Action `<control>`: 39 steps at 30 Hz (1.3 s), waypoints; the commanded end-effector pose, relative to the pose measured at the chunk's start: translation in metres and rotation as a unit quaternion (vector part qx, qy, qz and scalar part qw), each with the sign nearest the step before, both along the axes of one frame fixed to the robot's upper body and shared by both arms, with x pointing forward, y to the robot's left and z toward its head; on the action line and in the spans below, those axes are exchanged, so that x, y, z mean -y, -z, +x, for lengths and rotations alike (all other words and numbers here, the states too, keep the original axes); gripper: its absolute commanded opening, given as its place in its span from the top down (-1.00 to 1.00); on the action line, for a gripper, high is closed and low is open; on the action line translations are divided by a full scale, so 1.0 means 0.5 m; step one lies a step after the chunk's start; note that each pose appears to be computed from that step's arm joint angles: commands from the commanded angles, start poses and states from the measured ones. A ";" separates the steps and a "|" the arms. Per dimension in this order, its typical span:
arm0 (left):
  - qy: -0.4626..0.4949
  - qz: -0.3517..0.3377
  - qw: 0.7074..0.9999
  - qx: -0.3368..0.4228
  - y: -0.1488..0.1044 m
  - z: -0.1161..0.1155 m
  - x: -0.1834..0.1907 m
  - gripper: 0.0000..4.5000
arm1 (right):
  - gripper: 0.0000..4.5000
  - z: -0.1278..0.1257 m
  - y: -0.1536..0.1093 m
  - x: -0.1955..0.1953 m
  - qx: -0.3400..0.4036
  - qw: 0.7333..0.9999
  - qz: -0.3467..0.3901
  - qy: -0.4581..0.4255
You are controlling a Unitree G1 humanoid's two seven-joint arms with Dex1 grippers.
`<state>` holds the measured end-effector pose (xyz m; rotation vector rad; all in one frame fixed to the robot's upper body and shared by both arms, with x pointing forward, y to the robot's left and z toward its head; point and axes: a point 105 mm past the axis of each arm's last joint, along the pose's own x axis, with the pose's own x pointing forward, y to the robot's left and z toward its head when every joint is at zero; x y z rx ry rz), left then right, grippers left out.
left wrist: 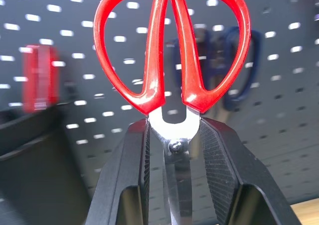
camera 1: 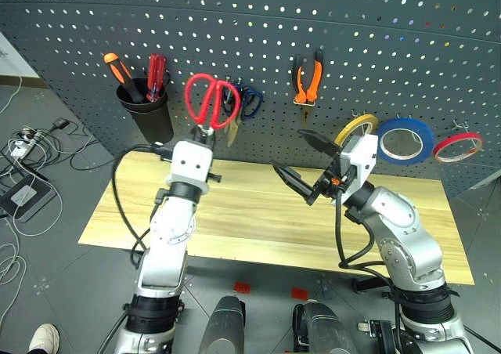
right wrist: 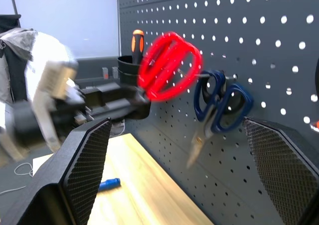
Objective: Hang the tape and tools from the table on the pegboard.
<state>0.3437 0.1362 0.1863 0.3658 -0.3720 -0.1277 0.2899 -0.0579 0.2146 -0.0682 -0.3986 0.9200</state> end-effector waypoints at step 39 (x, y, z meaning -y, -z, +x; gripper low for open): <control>0.041 -0.004 0.999 -0.033 0.029 0.005 0.043 0.49 | -1.00 -0.018 -0.005 0.016 0.016 0.999 -0.010 0.031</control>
